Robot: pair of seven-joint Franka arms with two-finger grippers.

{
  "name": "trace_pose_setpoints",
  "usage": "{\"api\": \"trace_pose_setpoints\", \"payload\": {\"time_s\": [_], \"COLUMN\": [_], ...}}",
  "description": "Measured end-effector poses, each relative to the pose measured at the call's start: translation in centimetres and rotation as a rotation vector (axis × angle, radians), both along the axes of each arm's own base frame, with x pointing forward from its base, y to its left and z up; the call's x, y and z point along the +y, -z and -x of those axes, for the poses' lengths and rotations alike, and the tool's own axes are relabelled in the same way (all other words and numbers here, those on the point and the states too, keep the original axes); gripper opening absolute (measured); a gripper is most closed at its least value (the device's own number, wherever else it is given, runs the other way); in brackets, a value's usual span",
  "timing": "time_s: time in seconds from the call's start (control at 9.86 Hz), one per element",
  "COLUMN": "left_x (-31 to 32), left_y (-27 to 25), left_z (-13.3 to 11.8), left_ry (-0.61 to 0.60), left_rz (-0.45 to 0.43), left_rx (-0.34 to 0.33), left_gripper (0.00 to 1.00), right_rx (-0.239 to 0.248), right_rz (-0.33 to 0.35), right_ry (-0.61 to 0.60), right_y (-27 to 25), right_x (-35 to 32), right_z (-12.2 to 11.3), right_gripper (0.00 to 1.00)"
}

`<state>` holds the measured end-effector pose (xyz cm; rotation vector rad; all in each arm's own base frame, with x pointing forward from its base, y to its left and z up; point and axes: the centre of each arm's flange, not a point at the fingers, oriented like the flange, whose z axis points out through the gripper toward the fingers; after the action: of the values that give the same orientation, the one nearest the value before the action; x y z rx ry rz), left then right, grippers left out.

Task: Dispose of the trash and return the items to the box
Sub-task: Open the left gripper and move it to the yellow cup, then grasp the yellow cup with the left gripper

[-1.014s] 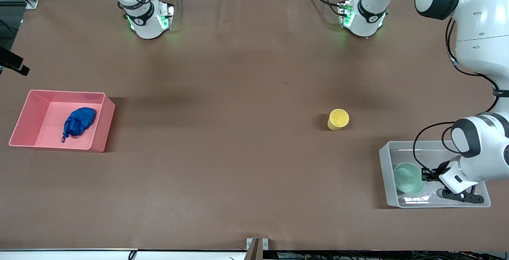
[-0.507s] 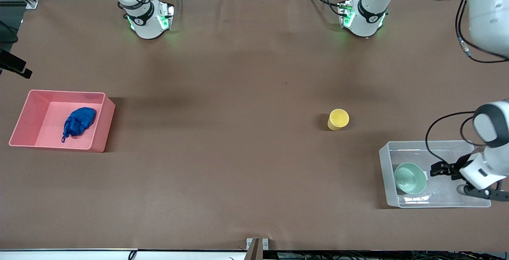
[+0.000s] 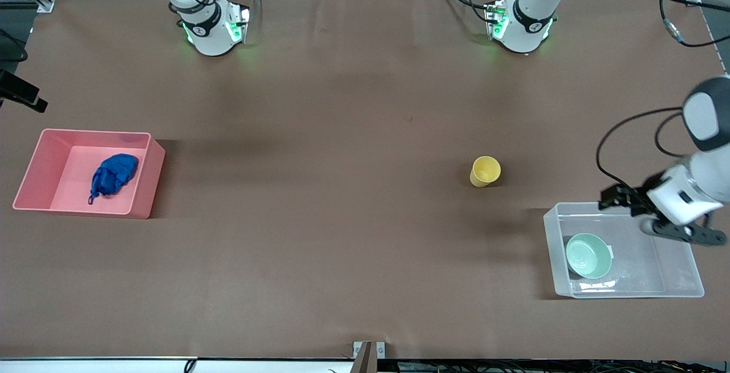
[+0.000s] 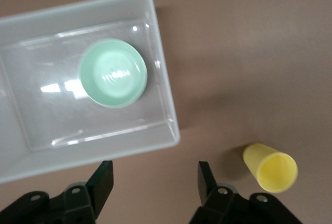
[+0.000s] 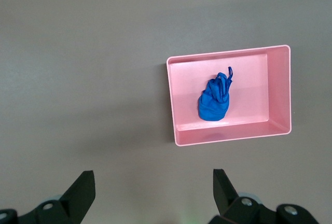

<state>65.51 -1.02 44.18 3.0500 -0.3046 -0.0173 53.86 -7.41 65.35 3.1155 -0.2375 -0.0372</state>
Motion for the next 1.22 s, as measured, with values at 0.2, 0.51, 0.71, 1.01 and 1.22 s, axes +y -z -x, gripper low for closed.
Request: {"api": "trace_pose_setpoints", "payload": {"time_s": [0.2, 0.51, 0.71, 1.01, 1.22], "left_x": [-4.4, -9.3, -11.8, -15.9, -16.8], "left_y": [2.7, 9.8, 13.8, 18.1, 21.3], "left_z": [3.2, 7.0, 9.6, 11.3, 11.9], "left_ry": [-0.009, -0.038, -0.053, -0.034, -0.011], "left_rz": [0.0, 0.005, 0.014, 0.028, 0.029], "left_rx": [0.061, 0.077, 0.07, 0.103, 0.13], "left_gripper": [0.74, 0.74, 0.74, 0.73, 0.7], "right_rx": [0.0, 0.0, 0.0, 0.0, 0.001], "right_rz": [0.0, 0.0, 0.0, 0.0, 0.0], "right_ry": [-0.001, -0.001, -0.001, -0.002, -0.002], "right_y": [0.0, 0.0, 0.0, 0.0, 0.0], "right_x": [0.0, 0.0, 0.0, 0.0, 0.0], "right_z": [0.0, 0.0, 0.0, 0.0, 0.0], "right_gripper": [1.0, 1.0, 1.0, 1.0, 1.0]}}
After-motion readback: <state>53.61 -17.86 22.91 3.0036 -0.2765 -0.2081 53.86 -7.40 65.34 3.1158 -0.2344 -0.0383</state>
